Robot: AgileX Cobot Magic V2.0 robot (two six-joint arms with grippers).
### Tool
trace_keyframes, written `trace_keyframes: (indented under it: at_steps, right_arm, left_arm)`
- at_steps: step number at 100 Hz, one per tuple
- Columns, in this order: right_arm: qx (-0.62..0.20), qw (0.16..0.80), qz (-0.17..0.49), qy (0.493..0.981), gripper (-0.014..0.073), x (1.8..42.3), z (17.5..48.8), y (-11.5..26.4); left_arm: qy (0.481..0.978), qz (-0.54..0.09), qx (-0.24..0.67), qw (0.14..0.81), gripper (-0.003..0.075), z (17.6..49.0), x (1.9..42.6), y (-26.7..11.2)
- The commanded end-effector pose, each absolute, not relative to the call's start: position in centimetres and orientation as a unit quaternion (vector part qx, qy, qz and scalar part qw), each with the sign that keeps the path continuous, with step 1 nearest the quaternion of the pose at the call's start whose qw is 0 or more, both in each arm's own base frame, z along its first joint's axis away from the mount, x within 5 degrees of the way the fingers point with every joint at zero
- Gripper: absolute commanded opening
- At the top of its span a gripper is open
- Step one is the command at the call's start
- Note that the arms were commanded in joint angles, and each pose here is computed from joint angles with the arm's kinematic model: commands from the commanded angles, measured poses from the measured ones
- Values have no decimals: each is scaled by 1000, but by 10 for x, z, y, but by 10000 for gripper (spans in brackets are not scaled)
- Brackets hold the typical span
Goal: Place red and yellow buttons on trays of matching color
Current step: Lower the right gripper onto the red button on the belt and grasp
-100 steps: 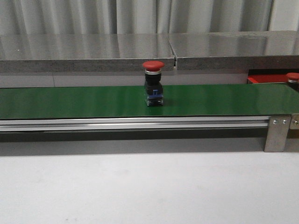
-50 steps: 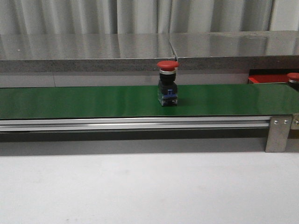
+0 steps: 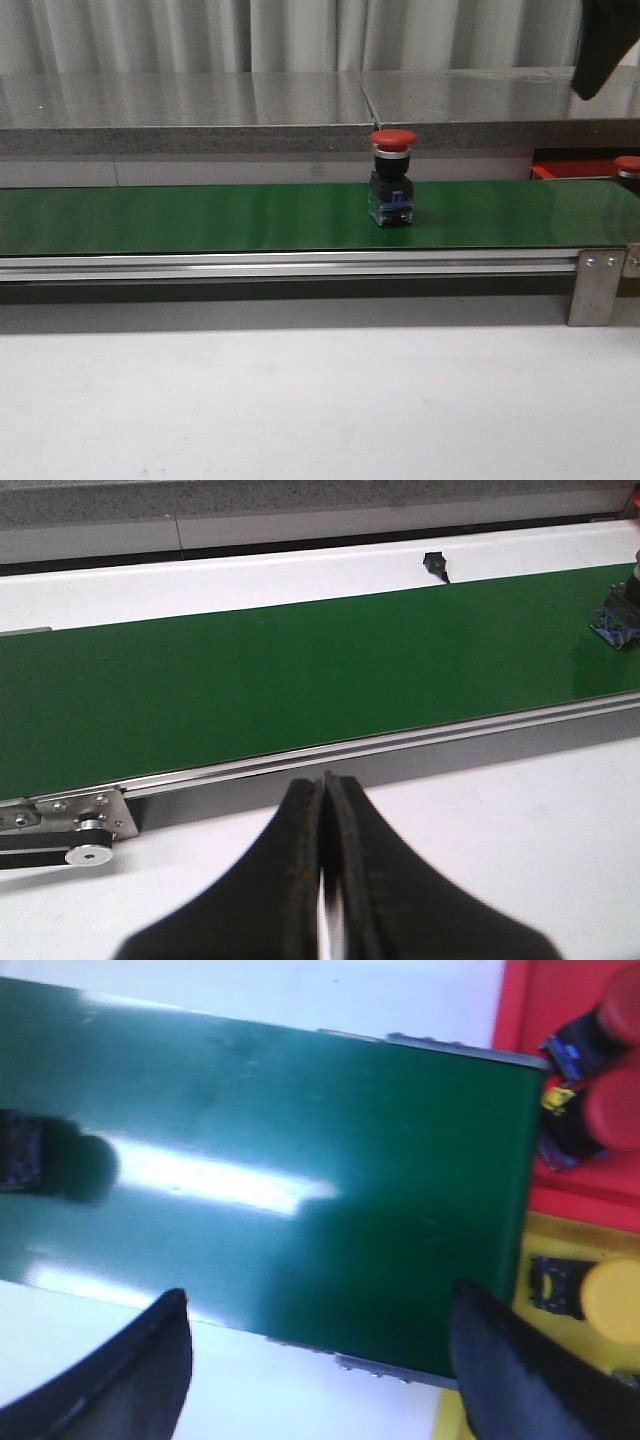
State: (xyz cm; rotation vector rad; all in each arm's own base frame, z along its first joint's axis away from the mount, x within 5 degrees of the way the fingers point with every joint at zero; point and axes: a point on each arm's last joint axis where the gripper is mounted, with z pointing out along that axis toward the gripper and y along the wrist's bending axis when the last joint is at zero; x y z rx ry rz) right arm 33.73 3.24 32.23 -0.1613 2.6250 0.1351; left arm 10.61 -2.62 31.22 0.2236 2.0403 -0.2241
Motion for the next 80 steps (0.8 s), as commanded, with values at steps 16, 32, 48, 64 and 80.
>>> trace_keyframes:
  at_steps: [16, 32, 48, 64, 80]
  right_arm:
    - [-123, 261, 72, 955, 539, 345, 340, 78]
    - [-155, 244, 80, 954, 539, 355, 337, 104]
    - [-169, 236, 87, 953, 539, 369, 331, 121]
    - [-166, 232, 95, 954, 539, 384, 322, 127]
    - [-163, 234, 91, 954, 514, 394, 309, 128]
  left_arm:
    - [824, -98, 85, 552, -19, 327, 108, -26]
    - [824, -98, 85, 552, -19, 327, 108, -26]
    - [824, -98, 85, 552, -19, 327, 108, -26]
    - [824, -98, 85, 552, -19, 327, 108, -26]
    - [824, -98, 85, 552, -19, 327, 108, -26]
